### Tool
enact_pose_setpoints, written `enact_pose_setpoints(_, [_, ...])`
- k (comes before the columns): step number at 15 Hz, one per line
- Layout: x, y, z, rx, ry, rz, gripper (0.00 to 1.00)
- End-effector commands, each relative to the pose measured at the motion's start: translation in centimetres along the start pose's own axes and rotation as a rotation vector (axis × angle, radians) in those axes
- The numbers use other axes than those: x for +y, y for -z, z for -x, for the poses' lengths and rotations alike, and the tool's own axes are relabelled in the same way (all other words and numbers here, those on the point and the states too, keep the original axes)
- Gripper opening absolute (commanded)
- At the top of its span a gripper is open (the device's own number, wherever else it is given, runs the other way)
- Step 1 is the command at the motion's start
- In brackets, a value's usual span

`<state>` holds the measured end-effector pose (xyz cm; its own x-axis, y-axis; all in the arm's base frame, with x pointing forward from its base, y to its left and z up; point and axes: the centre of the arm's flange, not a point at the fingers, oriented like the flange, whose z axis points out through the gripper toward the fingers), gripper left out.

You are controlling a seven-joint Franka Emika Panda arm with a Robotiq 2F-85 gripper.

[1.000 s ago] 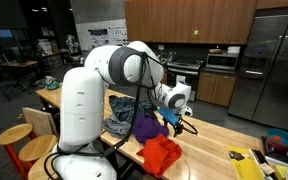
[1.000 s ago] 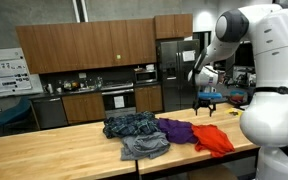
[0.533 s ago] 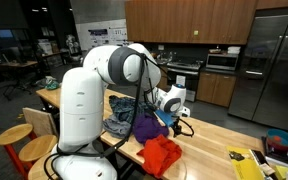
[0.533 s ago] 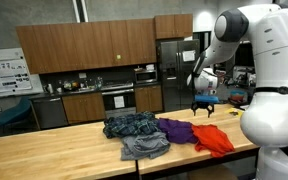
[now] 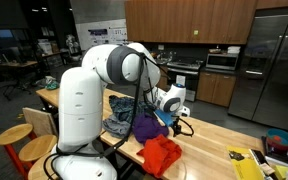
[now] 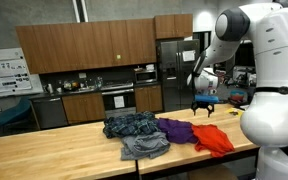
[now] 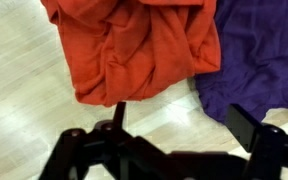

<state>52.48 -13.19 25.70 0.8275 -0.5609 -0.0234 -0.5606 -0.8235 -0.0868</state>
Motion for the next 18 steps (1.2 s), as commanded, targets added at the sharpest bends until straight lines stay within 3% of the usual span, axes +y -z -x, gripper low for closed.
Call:
enact_pose_setpoints(1, [0.0,0.0,0.0,0.0,0.0,0.0,1.0])
enact_pose_setpoints(15, [0.0,0.0,0.0,0.0,0.0,0.0,1.0])
enact_pose_setpoints(18, [-0.3,-1.9,0.3,0.055,0.053,0.042,1.0])
